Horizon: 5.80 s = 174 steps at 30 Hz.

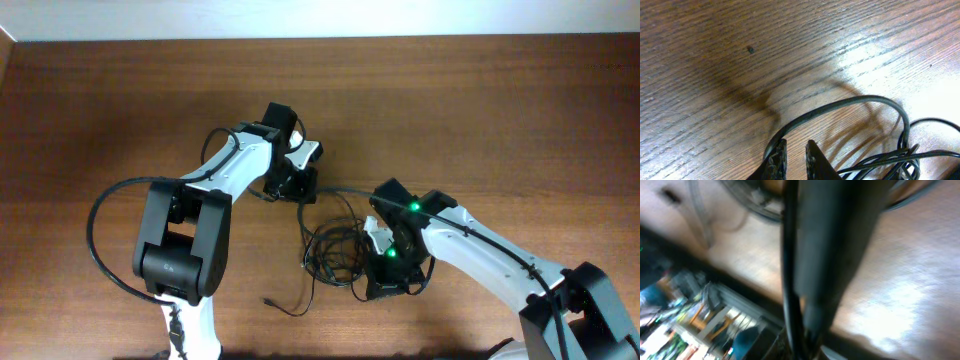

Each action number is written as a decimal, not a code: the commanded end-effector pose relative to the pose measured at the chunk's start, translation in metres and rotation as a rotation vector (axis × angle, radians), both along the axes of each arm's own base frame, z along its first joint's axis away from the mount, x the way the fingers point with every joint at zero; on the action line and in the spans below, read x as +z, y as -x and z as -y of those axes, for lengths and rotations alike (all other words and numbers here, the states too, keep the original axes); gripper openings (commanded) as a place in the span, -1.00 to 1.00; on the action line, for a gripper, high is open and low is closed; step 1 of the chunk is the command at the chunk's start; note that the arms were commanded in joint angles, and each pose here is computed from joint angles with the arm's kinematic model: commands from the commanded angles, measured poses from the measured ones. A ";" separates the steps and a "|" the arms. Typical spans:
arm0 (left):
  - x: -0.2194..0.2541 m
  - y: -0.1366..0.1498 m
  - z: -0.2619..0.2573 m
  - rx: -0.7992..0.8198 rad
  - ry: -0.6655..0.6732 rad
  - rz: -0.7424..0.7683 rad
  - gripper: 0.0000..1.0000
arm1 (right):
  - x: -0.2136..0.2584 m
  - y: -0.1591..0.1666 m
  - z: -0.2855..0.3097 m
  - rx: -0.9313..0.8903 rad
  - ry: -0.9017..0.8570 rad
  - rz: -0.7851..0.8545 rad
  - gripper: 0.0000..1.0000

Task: Untangle cables

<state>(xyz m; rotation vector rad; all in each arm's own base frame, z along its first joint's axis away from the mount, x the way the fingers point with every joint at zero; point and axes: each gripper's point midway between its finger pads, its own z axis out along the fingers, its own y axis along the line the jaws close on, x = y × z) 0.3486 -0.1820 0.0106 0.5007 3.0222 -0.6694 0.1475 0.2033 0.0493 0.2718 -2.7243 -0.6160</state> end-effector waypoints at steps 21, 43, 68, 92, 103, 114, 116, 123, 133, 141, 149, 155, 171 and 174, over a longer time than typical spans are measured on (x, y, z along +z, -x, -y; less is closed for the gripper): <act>0.054 0.061 0.088 -0.376 0.131 0.107 -0.59 | 0.028 -0.072 0.017 -0.033 -0.124 0.051 -0.92; 0.057 0.047 0.103 -0.526 0.161 0.274 -0.03 | 0.021 -0.133 0.028 -0.228 -0.166 0.069 -0.92; 0.046 0.048 0.138 -0.426 0.207 0.315 -0.26 | 0.021 -0.134 0.028 -0.222 -0.170 0.077 -0.92; 0.024 -0.027 0.076 -0.002 0.119 0.278 -1.00 | 0.044 -0.103 -0.013 -0.047 -0.361 0.054 -0.92; 0.002 -0.032 -0.007 0.147 -0.123 0.199 -0.93 | 0.050 -0.132 0.028 -0.123 -0.384 0.149 -0.92; 0.025 -0.050 -0.056 0.329 0.150 0.076 0.43 | 0.004 -0.150 0.073 -0.318 0.013 0.159 -0.92; 0.024 -0.048 -0.067 0.359 0.142 0.051 0.63 | -0.005 -0.149 0.073 -0.326 0.081 0.176 -0.58; 0.023 -0.051 -0.101 0.478 0.137 0.017 1.00 | 0.025 -0.165 0.072 -0.327 0.145 0.219 -0.14; 0.008 -0.049 -0.131 0.669 -0.043 -0.026 0.98 | 0.066 -0.150 -0.052 0.131 -0.117 0.435 -0.15; 0.008 -0.048 -0.131 0.669 -0.046 -0.028 0.99 | 0.000 -0.123 -0.117 0.313 -0.111 0.402 -0.08; 0.008 -0.048 -0.130 0.668 -0.043 -0.029 0.99 | -0.008 -0.138 -0.118 0.318 -0.065 0.479 -0.25; 0.008 -0.048 -0.130 0.667 -0.043 -0.029 0.99 | -0.007 -0.148 -0.124 0.311 -0.075 0.528 -0.41; 0.063 -0.046 -0.056 0.156 0.480 0.142 0.75 | 0.144 -0.178 -0.088 0.078 -0.226 0.715 -0.92; 0.112 -0.030 -0.027 -0.072 0.809 0.282 0.67 | 0.179 -0.190 -0.058 -0.160 -0.247 0.699 -0.92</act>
